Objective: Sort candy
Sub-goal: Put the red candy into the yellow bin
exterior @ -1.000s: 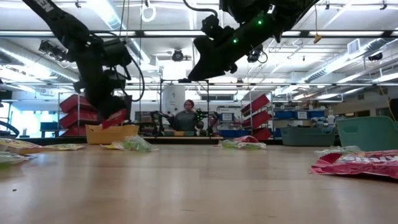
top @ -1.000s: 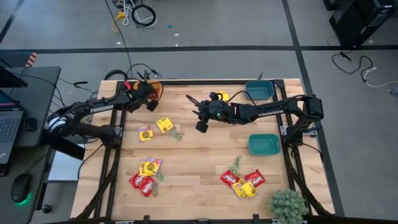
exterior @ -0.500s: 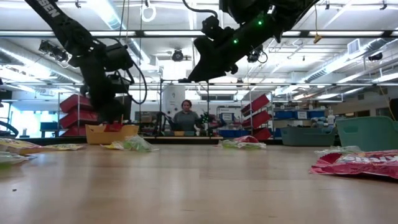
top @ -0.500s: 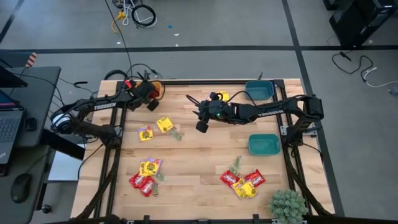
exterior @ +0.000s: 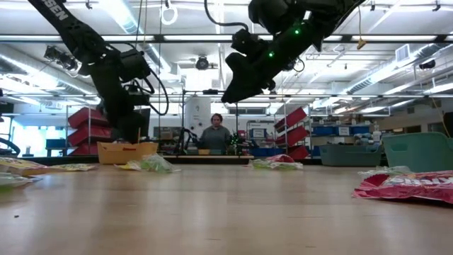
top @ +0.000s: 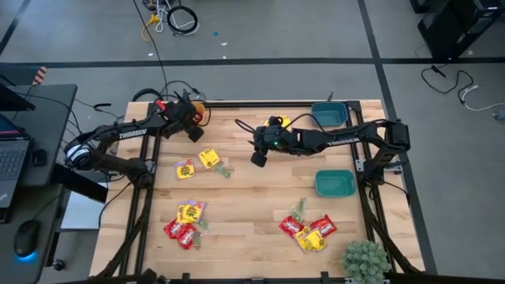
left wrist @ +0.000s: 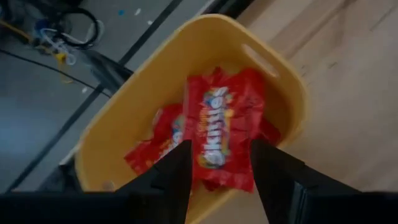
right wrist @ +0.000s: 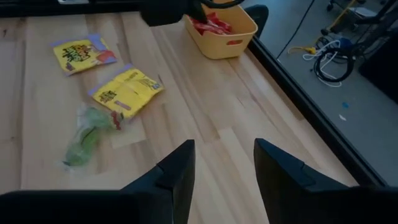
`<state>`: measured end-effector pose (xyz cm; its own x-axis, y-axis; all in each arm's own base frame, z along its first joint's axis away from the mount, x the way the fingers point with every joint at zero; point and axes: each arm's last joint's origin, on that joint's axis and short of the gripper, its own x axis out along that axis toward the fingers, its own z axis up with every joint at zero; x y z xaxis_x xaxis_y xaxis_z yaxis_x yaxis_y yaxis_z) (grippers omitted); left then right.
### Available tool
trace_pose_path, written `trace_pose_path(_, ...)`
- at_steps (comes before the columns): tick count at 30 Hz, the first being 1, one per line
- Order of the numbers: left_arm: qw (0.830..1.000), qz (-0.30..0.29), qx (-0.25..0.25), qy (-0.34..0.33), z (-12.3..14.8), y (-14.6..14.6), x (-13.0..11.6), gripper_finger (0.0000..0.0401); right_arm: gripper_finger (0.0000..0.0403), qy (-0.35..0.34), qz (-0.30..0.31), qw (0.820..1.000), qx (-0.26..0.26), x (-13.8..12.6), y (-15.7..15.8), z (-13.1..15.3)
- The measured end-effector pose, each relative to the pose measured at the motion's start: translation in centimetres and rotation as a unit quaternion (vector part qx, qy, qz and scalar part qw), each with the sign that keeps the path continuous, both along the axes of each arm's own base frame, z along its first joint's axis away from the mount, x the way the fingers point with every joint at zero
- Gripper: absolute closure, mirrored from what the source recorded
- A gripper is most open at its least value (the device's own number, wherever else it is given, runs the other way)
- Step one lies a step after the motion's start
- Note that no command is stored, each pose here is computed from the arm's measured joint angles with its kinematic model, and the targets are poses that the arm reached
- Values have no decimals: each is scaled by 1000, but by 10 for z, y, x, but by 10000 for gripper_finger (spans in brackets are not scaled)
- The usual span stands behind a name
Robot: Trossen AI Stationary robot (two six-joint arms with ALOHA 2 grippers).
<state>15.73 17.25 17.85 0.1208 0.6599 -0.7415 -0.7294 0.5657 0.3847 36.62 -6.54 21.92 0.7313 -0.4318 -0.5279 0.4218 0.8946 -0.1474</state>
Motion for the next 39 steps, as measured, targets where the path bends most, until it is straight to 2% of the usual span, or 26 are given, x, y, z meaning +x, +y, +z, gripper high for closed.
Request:
trace_pose_path(6, 1000, 14, 17, 0, 15, 5, 4, 239, 241, 2, 0, 1000, 1, 0, 0, 0)
trace_pose_path(12, 1000, 17, -20, 8, 4, 10, 0, 265, 253, 6, 18, 1000, 14, 0, 1, -2)
trace_pose_path(16, 998, 7, -63, -26, -6, 21, -4, 307, 286, 9, 35, 999, 26, 0, 2, -2)
trace_pose_path(22, 992, 20, -97, -81, -11, 39, -19, 393, 369, 15, 48, 998, 36, -1, 3, -4)
trace_pose_path(25, 990, 27, -100, -93, -11, 43, -24, 394, 397, 16, 50, 998, 33, -1, 3, -4)
trace_pose_path(30, 990, 38, -81, -109, -9, 50, -28, 399, 384, 13, 46, 998, 35, -1, 1, -3)
trace_pose_path(35, 990, 34, -78, -110, -8, 50, -28, 400, 388, 14, 46, 998, 33, -1, 0, -3)
trace_pose_path(39, 984, 9, -108, -141, -7, 47, -26, 400, 394, 14, 47, 998, 33, -1, 0, -3)
